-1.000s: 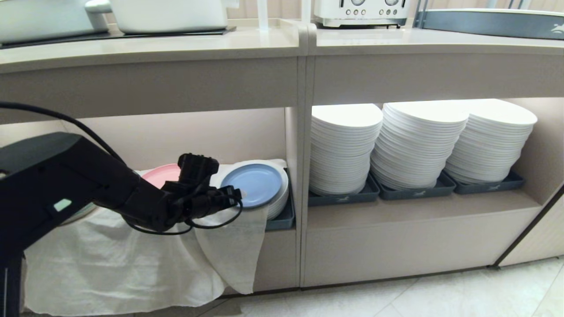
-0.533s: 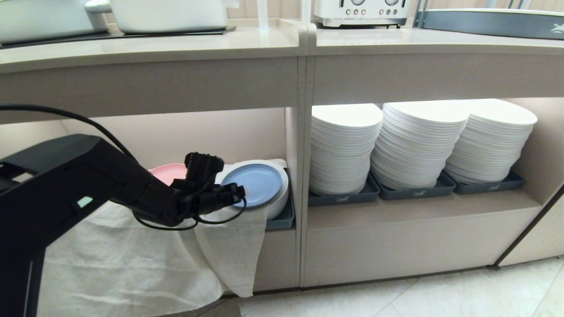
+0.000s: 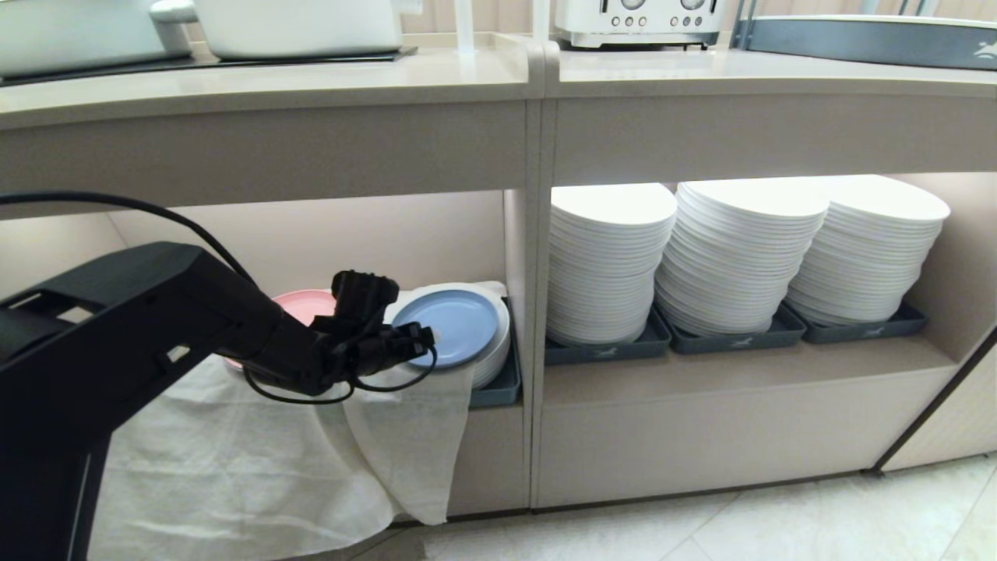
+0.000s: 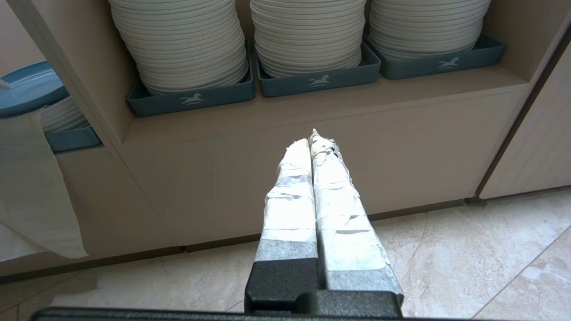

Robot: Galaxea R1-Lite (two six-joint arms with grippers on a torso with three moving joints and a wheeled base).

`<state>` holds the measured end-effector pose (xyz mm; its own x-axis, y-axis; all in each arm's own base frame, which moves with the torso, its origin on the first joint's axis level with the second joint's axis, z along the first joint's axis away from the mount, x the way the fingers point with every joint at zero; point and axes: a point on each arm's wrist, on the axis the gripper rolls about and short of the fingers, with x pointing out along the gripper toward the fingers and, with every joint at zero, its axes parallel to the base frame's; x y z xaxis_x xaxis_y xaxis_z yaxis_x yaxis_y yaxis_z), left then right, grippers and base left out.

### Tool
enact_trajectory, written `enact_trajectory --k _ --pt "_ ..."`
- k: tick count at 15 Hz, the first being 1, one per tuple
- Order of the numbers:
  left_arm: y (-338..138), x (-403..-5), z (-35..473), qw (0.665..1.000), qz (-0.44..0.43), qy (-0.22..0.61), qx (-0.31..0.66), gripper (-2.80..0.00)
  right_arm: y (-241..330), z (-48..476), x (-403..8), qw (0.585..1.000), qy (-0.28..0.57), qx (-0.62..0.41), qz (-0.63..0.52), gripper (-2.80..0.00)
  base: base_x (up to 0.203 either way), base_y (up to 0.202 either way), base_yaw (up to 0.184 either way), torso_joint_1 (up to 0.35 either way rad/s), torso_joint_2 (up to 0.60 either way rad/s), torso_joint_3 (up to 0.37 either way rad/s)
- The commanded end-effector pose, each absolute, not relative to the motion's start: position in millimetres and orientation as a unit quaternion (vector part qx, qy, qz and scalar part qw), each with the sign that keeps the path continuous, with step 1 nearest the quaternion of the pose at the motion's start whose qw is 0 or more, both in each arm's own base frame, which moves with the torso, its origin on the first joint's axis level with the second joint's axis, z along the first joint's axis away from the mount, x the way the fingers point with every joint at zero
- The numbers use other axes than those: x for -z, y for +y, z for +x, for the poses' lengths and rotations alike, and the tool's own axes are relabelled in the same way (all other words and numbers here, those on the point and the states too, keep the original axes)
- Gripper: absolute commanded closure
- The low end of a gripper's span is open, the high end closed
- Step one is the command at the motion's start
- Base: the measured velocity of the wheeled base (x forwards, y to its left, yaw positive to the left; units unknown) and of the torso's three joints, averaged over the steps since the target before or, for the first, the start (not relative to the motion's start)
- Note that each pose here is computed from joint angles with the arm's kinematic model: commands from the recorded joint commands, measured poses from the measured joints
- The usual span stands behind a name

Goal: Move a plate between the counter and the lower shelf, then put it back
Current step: Pick up the plate in the cupboard

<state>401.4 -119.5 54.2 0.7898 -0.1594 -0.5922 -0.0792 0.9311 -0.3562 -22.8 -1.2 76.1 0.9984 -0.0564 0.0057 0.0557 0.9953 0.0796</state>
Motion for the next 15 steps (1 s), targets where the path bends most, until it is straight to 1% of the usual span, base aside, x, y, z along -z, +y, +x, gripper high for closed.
enact_trajectory --k 1,5,12,15 --pt "-119 -52 404 0.928 -0.186 0.323 0.020 -2.80 -1 -23 -76 0.999 -0.004 0.028 0.040 0.00 0.000 0.000 0.000 0.000 0.00 0.000" --pt "-122 -53 409 0.930 -0.188 0.316 0.023 -2.80 -1 -23 -76 0.999 -0.004 0.028 0.040 0.00 0.000 0.000 0.000 0.000 0.00 0.000" --pt "-123 -40 418 0.929 -0.184 0.321 0.020 -2.80 -1 -23 -76 0.999 -0.004 0.028 0.040 0.00 0.000 0.000 0.000 0.000 0.00 0.000" --pt "-126 -46 424 0.933 -0.187 0.307 0.023 -2.80 -1 -23 -76 0.999 -0.004 0.028 0.040 0.00 0.000 0.000 0.000 0.000 0.00 0.000"
